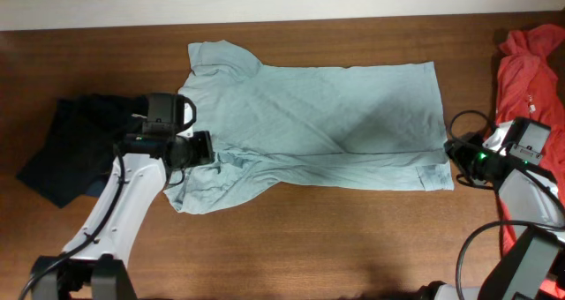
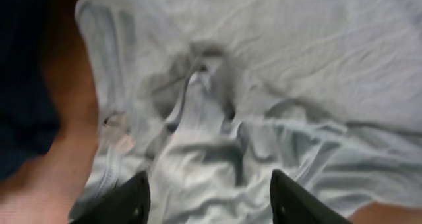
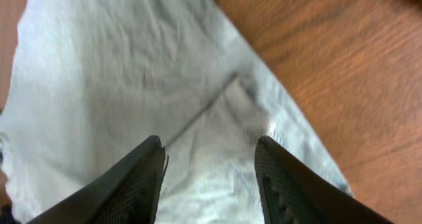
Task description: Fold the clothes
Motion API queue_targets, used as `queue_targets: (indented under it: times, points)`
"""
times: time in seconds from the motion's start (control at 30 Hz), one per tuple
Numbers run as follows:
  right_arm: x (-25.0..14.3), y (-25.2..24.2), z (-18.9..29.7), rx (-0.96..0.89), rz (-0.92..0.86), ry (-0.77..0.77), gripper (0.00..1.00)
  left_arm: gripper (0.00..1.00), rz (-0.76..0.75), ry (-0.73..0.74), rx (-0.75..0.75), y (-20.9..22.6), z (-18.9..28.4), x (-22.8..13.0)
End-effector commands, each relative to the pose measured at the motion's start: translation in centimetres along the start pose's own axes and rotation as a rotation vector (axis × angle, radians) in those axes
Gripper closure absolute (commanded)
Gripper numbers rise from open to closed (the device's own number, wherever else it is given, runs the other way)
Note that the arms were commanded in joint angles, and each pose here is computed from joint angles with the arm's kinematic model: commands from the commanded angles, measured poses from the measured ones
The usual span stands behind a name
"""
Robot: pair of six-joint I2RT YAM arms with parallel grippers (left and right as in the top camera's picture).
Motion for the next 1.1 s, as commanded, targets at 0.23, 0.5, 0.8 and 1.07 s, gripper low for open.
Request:
queue_targets:
  times: [0.23, 0.5, 0.8, 1.07]
  points:
    - [-3.4, -0.4, 2.8, -0.045, 0.013, 0.116, 0.48, 0.35, 0.188, 0.143, 0.046, 1.8, 0.6, -4.2]
    - [-4.2, -1.3, 3.0, -0.090, 0.038, 0.146, 0.48, 0.46, 0.312, 0.245, 0.022, 2.8, -2.8, -7.1]
    - [-4.1, -1.3, 3.0, -0.092, 0.039, 0.143, 0.47, 0.81, 0.328, 0.302, -0.045, 2.1, -6.3, -7.7]
    - [-4.1, -1.3, 3.0, -0.092, 0.039, 0.143, 0.47, 0.99, 0.302, 0.311, -0.045, 2.3, -7.1, -7.7]
Point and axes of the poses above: each gripper's point midway between its finger pads, its own z axis back along the fingers, its own y axis along the line the jaws close on, x = y × z, the point moved 2 cm from there along z, back along the fingers, and after that the axes turned 13 degrees about -z, right-handed, at the moved point
